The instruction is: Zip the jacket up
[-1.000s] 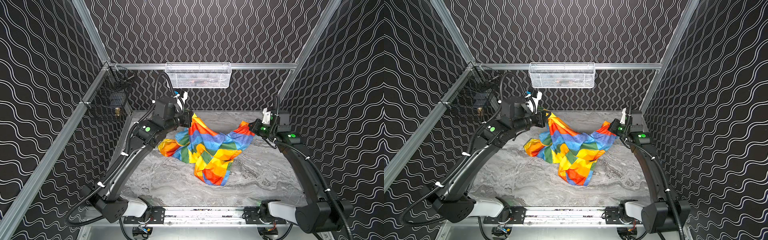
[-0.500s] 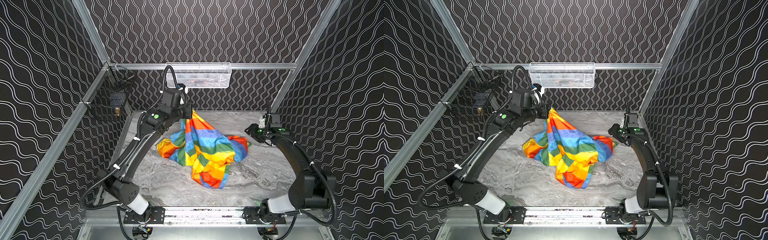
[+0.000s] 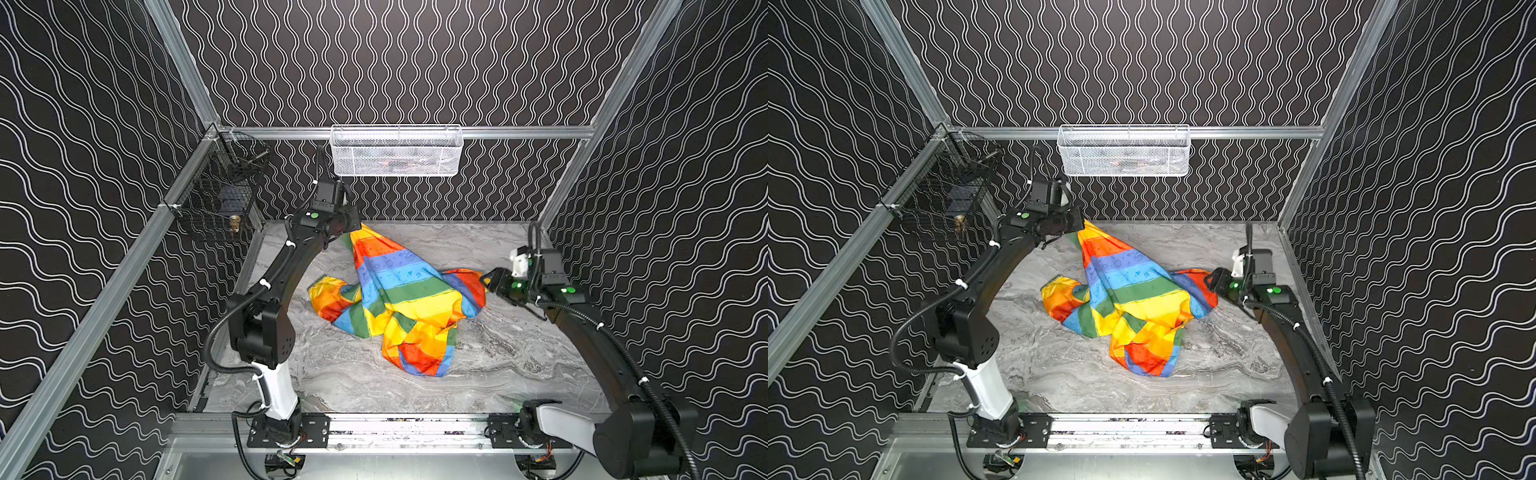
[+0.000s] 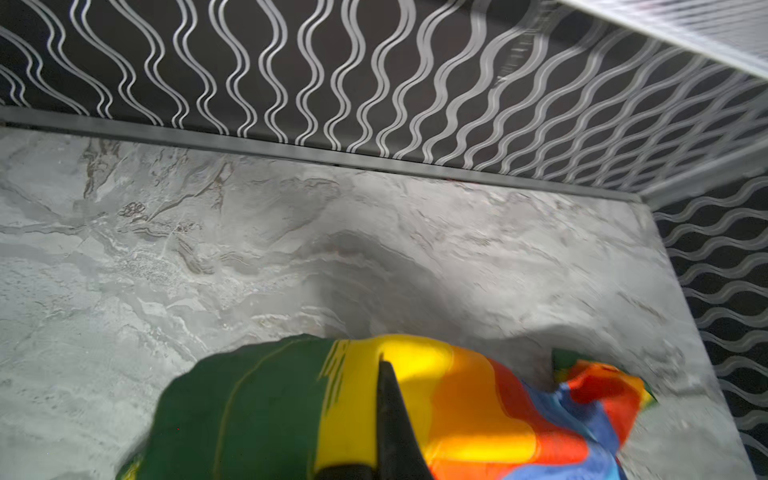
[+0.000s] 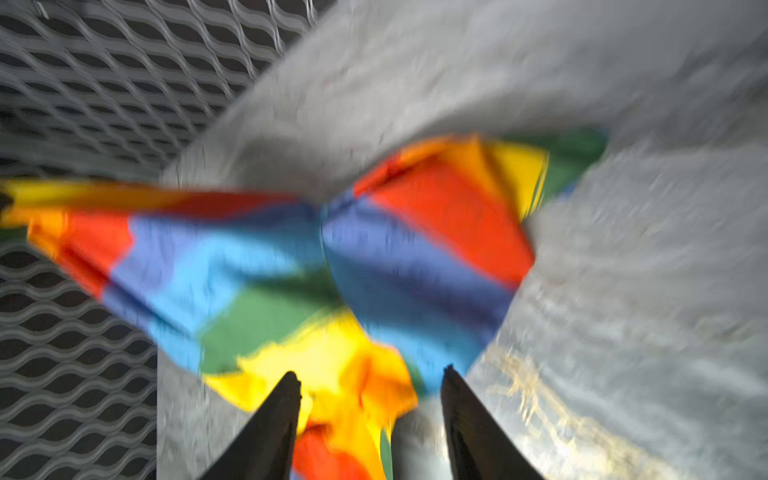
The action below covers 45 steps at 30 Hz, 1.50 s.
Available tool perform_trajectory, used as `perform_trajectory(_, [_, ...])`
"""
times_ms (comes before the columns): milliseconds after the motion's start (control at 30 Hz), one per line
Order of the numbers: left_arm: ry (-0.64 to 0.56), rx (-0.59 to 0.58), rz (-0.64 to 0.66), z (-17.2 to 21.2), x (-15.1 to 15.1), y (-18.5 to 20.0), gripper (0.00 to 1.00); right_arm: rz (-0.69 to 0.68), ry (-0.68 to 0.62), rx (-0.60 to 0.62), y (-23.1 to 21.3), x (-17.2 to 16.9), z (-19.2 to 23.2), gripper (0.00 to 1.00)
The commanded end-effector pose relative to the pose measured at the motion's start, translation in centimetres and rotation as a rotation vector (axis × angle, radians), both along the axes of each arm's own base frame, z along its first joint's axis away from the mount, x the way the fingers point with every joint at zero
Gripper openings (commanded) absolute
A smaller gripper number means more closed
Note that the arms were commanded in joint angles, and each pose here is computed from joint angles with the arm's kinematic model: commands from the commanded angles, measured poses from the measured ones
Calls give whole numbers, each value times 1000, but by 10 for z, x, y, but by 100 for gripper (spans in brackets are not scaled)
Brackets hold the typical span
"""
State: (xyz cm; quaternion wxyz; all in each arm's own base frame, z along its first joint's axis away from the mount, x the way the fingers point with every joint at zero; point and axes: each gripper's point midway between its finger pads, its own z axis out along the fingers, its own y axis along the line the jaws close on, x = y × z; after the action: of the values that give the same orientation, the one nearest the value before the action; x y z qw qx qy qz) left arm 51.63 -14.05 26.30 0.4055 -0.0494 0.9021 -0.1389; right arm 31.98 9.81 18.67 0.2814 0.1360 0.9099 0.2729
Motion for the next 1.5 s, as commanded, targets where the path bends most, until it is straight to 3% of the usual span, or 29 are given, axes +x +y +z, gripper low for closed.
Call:
perform_trajectory(0, [-7, -50, 26, -11, 22, 3, 0, 47, 80, 45, 24, -31, -19, 61])
perform_trajectory(233, [52, -32, 71, -61, 53, 13, 0, 132, 195, 75, 68, -80, -61, 64])
perform_trajectory(267, [60, -34, 79, -68, 56, 15, 7, 135, 213, 76, 70, -85, -67, 64])
perform_trajectory(400, [111, -74, 101, -90, 61, 22, 51, 163, 260, 82, 81, -104, -87, 63])
perform_trajectory(500, [112, -81, 102, -92, 55, 23, 60, 175, 289, 79, 86, -114, -98, 62])
perform_trajectory(667, [132, -104, 109, -91, 27, 26, 60, 218, 326, 73, 103, -126, -114, 60])
perform_trajectory(900, [202, -173, 62, -95, -36, 22, 56, 272, 369, 41, 127, -137, -132, 53])
perform_trajectory(1067, [300, -175, -25, -109, -99, 4, 58, 289, 370, 19, 135, -134, -132, 33])
perform_trajectory(1267, [402, -170, -66, -142, -161, -10, 60, 310, 313, 4, 146, -116, -104, 3])
perform_trajectory(1467, [429, -205, -69, -159, -179, -12, 63, 336, 186, 9, 161, -91, -44, 0])
